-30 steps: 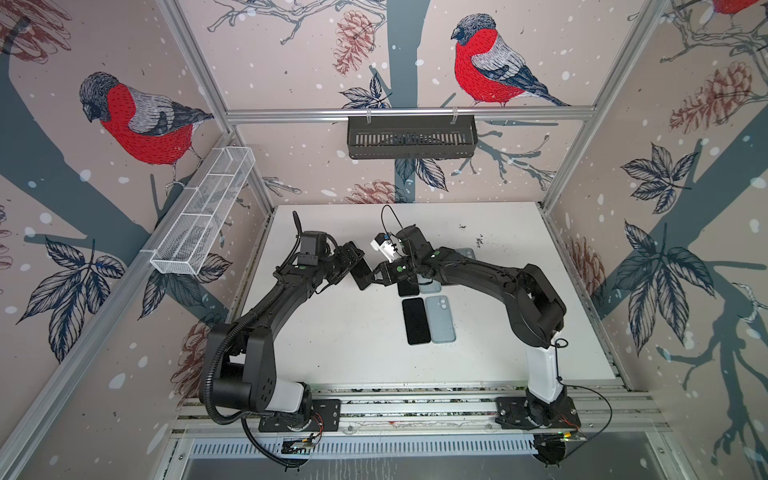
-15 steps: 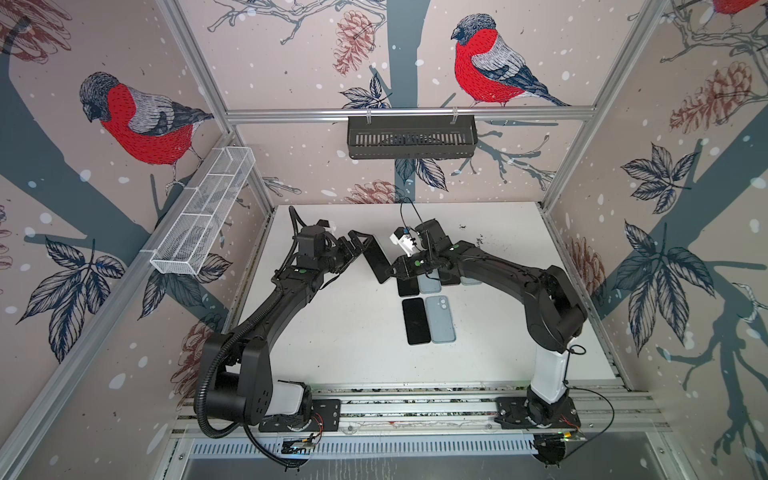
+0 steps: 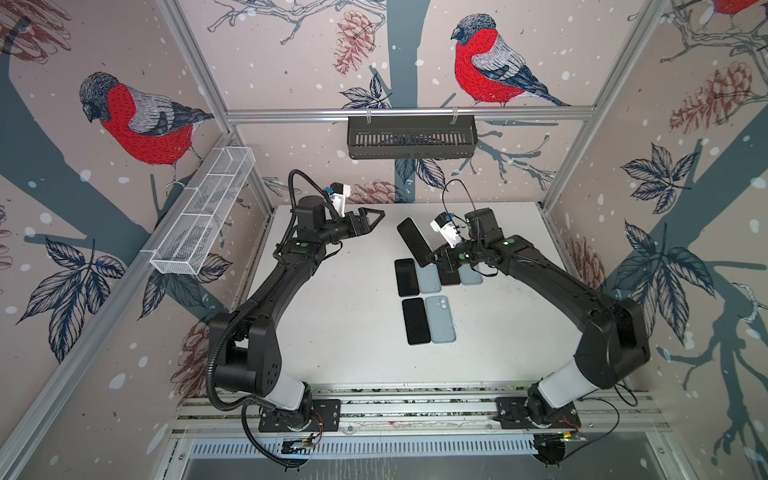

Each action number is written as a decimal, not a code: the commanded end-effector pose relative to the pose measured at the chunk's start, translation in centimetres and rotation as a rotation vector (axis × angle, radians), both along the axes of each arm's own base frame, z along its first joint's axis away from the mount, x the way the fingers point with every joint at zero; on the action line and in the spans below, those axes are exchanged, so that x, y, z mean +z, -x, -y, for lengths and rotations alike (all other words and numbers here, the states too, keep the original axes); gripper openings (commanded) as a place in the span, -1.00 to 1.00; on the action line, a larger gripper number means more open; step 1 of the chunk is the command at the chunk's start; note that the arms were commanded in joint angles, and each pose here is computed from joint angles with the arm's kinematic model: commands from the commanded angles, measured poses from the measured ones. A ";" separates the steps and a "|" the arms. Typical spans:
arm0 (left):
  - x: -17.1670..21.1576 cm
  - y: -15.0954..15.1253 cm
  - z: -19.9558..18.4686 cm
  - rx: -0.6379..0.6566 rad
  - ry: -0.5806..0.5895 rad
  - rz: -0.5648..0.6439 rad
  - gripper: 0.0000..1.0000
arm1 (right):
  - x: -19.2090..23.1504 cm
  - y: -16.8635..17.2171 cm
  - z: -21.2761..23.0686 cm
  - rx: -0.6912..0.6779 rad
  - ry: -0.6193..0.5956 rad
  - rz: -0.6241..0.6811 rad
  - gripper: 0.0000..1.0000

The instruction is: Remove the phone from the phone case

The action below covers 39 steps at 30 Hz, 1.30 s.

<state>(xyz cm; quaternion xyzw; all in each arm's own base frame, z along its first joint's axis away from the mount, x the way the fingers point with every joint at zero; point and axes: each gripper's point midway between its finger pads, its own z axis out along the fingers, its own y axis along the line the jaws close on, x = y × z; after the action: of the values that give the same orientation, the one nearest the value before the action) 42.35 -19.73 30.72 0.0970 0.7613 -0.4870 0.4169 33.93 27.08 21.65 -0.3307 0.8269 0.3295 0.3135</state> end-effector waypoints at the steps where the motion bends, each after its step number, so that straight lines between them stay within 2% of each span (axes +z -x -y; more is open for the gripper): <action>1: 1.4 1.3 1.3 -0.164 -0.050 0.182 0.96 | 1.3 0.3 0.7 0.113 0.026 0.184 -1.00; 6: 0.8 2.8 1.8 -0.267 -0.108 0.264 0.93 | 2.2 0.1 2.8 0.177 0.049 0.324 -1.00; 11: -0.5 4.7 2.2 -0.345 -0.207 0.375 0.92 | 2.4 1.6 3.0 0.323 0.047 0.433 -1.00; 16: -1.0 7.3 2.9 -0.448 -0.233 0.516 0.88 | 1.8 2.7 2.3 0.436 0.007 0.421 -1.00; 21: -1.4 8.3 3.4 -0.474 -0.248 0.612 0.85 | 1.4 3.8 1.5 0.521 -0.026 0.384 -1.00; 23: -1.3 8.7 3.8 -0.505 -0.235 0.634 0.76 | 1.1 4.3 1.1 0.546 -0.024 0.377 -1.00; 25: -1.5 9.1 4.3 -0.531 -0.233 0.648 0.58 | 1.0 4.6 0.8 0.559 -0.026 0.375 -1.00; 30: -2.2 9.4 4.8 -0.569 -0.216 0.634 0.27 | 0.9 4.9 0.1 0.570 -0.037 0.363 -1.00; 39: -3.5 10.0 5.1 -0.609 -0.209 0.607 -0.03 | 0.8 4.9 -0.1 0.578 -0.040 0.356 -1.00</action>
<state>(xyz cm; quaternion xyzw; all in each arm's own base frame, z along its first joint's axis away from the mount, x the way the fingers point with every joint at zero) 32.99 -24.65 27.21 0.4807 0.6042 -0.4498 0.4490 29.51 26.69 21.63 -0.5898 0.6464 0.3395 0.3450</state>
